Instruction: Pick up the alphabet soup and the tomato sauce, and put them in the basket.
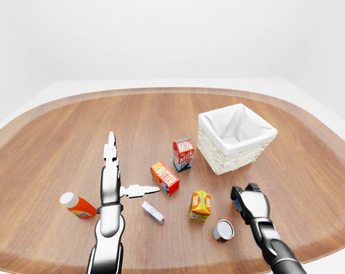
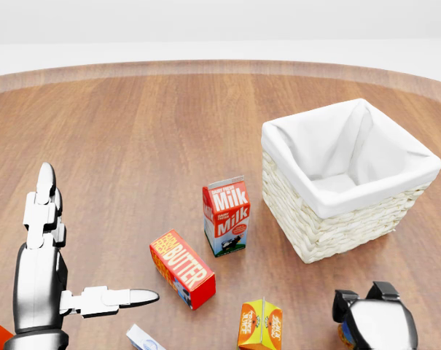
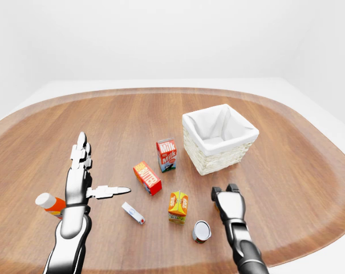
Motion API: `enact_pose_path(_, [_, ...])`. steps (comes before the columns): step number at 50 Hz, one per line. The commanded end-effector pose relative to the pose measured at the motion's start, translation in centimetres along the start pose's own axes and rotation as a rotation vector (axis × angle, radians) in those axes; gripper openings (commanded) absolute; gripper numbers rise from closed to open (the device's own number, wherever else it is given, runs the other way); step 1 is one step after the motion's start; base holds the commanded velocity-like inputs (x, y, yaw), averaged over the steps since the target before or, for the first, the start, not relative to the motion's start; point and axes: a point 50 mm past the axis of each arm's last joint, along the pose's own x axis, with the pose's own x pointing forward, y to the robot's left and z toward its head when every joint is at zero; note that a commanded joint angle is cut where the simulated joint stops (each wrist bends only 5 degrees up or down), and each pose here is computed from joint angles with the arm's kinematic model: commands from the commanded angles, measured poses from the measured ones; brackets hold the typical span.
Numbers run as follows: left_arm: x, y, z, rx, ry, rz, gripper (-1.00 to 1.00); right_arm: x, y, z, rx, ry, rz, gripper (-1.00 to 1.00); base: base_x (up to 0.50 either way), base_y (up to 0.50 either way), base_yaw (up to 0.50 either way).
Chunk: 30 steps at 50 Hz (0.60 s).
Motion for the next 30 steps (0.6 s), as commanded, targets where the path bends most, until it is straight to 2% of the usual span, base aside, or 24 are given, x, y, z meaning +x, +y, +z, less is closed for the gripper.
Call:
enact_pose_path(1, [0.0,0.1,0.1,-0.001,-0.002,0.006,1.00,-0.3,0.1,0.0,0.006,0.003,0.000,-1.00,0.00,0.00,0.00])
enact_pose_path(30, [0.0,0.1,0.1,-0.001,-0.002,0.006,1.00,-1.4,-4.4,-0.2,0.119,0.046,-0.109,-1.00,0.00,0.00,0.00])
